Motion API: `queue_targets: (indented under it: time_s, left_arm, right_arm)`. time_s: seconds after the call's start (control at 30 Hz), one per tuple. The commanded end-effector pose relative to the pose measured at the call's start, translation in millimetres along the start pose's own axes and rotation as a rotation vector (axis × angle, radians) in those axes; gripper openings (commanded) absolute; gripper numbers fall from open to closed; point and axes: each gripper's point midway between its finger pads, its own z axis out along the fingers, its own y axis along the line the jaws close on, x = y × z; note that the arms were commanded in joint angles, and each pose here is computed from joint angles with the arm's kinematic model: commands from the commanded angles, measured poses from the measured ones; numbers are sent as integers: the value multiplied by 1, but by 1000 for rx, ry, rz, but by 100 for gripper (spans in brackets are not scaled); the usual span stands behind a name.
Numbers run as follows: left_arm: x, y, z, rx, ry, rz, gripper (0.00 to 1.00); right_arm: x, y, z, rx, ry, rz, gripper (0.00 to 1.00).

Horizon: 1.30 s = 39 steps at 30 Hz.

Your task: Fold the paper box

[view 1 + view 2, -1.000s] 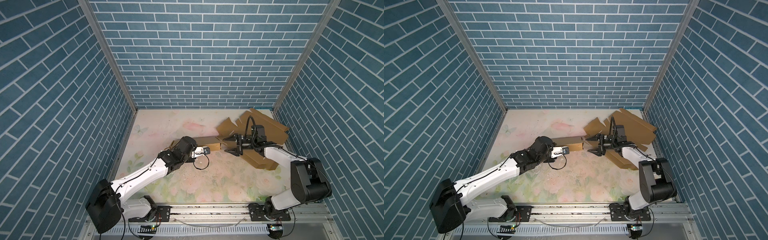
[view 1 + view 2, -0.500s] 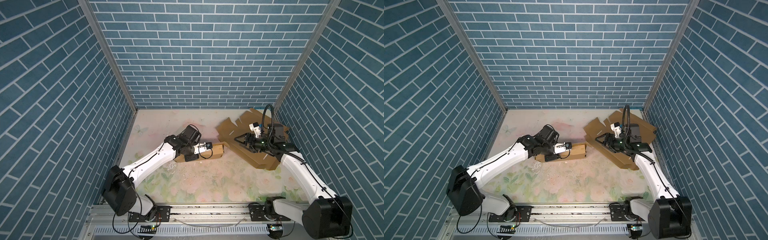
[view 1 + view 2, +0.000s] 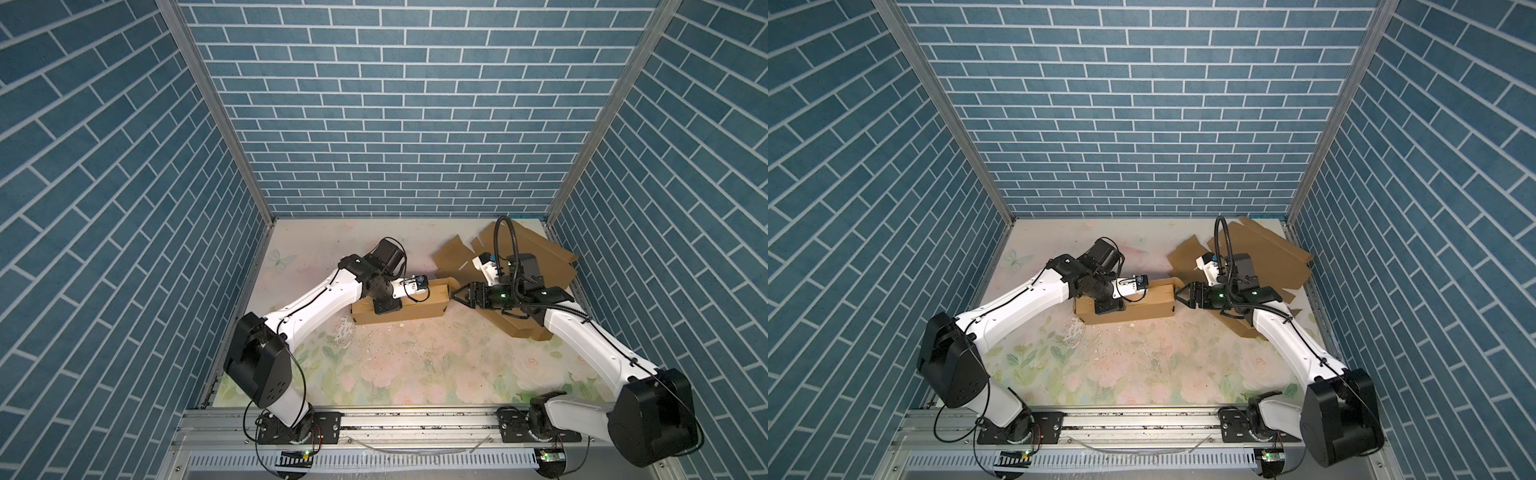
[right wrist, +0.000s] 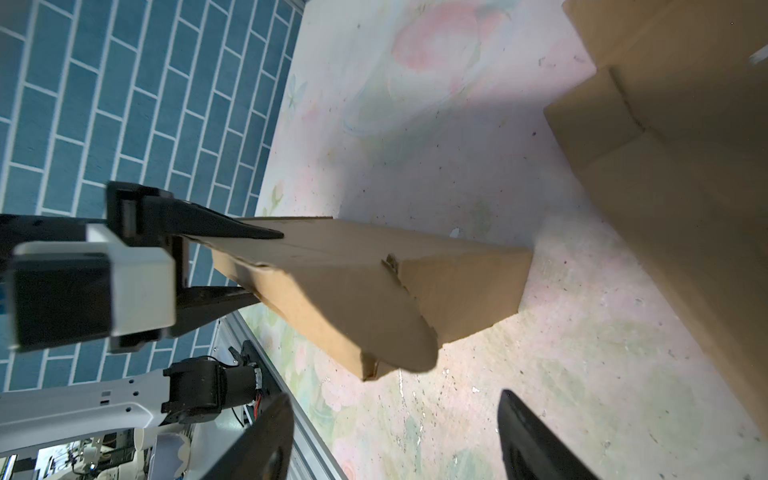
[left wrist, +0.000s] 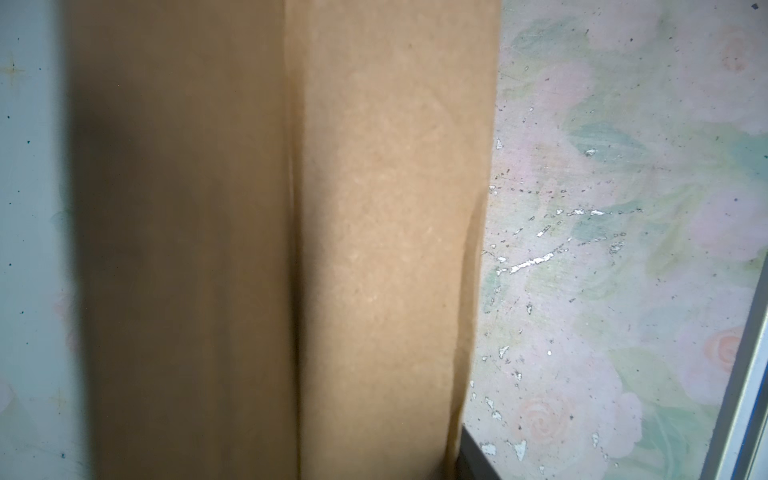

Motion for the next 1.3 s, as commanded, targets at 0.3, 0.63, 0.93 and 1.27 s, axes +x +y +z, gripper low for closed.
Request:
queue_targets:
  time_s: [0.3, 0.63, 0.93, 1.27]
  left_arm:
    - [11, -24, 19, 127, 27, -24, 38]
    - [12, -17, 27, 91, 26, -20, 38]
    - [14, -18, 35, 102, 36, -17, 36]
    - [13, -18, 39, 117, 36, -18, 36]
  right_arm:
    - [-37, -3, 22, 36, -63, -66, 70]
    - [-8, -45, 32, 219, 64, -40, 57]
    - [-45, -5, -4, 233, 19, -283, 57]
    - [-51, 6, -1, 322, 110, -448, 49]
